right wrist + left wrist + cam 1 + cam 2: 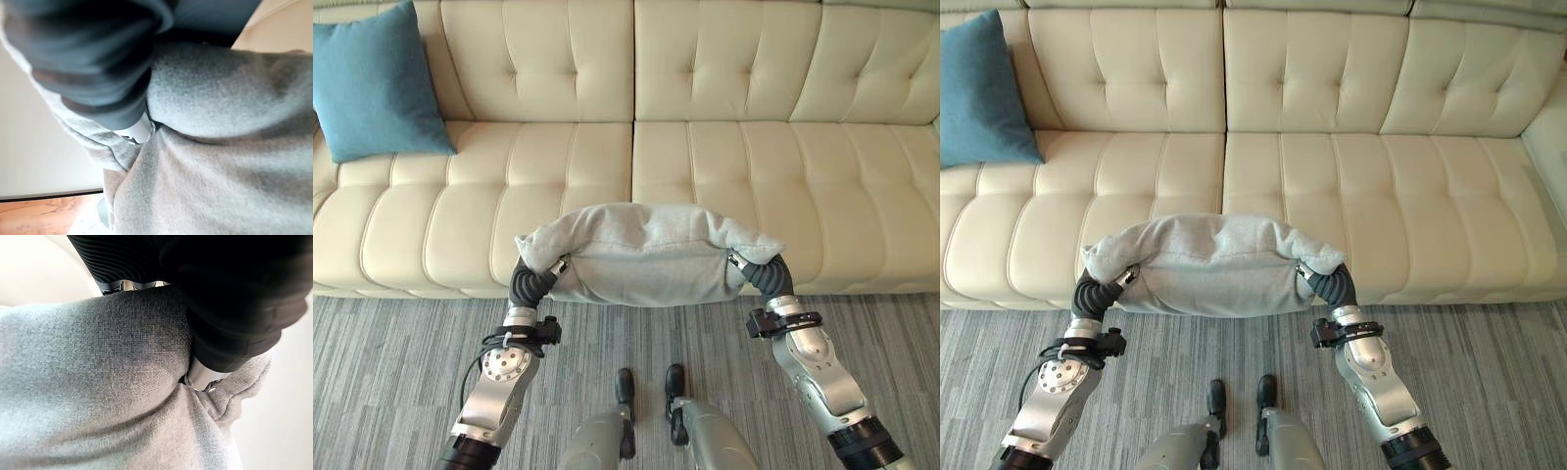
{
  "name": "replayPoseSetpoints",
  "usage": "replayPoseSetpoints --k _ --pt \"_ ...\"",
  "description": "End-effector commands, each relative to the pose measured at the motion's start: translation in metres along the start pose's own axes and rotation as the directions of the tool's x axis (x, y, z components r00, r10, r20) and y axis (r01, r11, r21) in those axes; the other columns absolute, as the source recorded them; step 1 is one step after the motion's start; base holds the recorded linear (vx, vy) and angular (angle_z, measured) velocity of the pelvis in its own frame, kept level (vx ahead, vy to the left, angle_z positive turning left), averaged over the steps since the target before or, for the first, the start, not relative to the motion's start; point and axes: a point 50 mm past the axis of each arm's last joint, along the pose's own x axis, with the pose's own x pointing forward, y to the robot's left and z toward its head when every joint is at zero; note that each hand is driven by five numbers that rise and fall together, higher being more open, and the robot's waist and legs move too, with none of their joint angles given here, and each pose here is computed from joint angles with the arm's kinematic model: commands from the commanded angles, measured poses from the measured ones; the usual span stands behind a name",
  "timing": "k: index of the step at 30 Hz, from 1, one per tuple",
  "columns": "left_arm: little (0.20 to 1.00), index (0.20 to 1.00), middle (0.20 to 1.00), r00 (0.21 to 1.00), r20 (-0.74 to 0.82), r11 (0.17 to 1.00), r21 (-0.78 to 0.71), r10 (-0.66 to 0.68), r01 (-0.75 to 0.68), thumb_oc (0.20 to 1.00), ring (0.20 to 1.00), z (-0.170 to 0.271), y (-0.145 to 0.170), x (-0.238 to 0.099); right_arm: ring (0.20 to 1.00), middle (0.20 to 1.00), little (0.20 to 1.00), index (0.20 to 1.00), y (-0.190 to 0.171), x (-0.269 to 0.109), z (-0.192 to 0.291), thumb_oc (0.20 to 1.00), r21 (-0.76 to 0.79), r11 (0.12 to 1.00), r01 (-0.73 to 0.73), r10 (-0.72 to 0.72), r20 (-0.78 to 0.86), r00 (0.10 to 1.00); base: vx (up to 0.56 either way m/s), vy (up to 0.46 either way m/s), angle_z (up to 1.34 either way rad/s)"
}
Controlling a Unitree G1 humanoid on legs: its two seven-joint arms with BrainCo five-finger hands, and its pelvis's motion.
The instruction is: Pick up all the scattered cushions and arrange them neatly on the sofa.
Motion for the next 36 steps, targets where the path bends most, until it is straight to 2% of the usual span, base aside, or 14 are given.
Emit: replayPoseSetpoints --k 1,12,18,22,26,33,36 --pt "0.200 0.200 0.200 0.985 0.173 0.999 0.038 -0.012 0.005 0.200 0.200 0.032 0.009 0.008 0.200 0.200 0.200 0.200 0.008 0.008 0.041 0.200 0.051 0.996 -0.072 0.059 0.233 0.971 0.13 0.038 -0.01" --pt "0.200 0.200 0.200 0.993 0.122 0.998 0.066 -0.007 -0.002 0.200 0.200 0.026 0.022 -0.003 0.200 0.200 0.200 0.200 0.001 -0.001 0.035 0.200 0.031 0.998 -0.051 0.044 0.199 0.979 0.08 0.118 -0.21" --pt "0.200 0.200 0.200 0.994 0.110 0.998 0.060 0.000 -0.007 0.200 0.200 0.022 0.018 -0.002 0.200 0.200 0.200 0.200 -0.010 -0.007 0.029 0.200 0.006 1.000 0.000 -0.001 0.160 0.987 0.45 0.003 0.02" --pt "0.200 0.200 0.200 0.992 0.098 0.997 0.005 -0.076 0.075 0.200 0.200 0.017 0.001 -0.001 0.200 0.200 0.200 0.200 -0.033 -0.029 0.018 0.200 -0.027 0.996 0.081 -0.079 0.084 0.993 0.54 -0.220 0.95" --pt "0.200 0.200 0.200 0.991 0.104 0.997 -0.010 -0.080 0.081 0.200 0.200 0.019 0.002 0.002 0.200 0.200 0.200 0.200 -0.044 -0.031 0.018 0.200 -0.054 0.991 0.125 -0.121 0.076 0.990 0.19 -0.121 0.79" --pt "0.200 0.200 0.200 0.989 0.131 0.997 0.014 -0.071 0.070 0.200 0.200 0.024 0.001 0.012 0.200 0.200 0.200 0.200 -0.054 -0.025 0.022 0.200 -0.079 0.979 0.187 -0.178 0.107 0.978 0.13 0.041 -0.30" --pt "0.200 0.200 0.200 0.989 0.128 0.997 0.030 -0.069 0.066 0.200 0.200 0.024 0.004 0.008 0.200 0.200 0.200 0.200 -0.050 -0.027 0.022 0.200 -0.082 0.984 0.160 -0.151 0.108 0.983 0.13 0.171 -0.37"
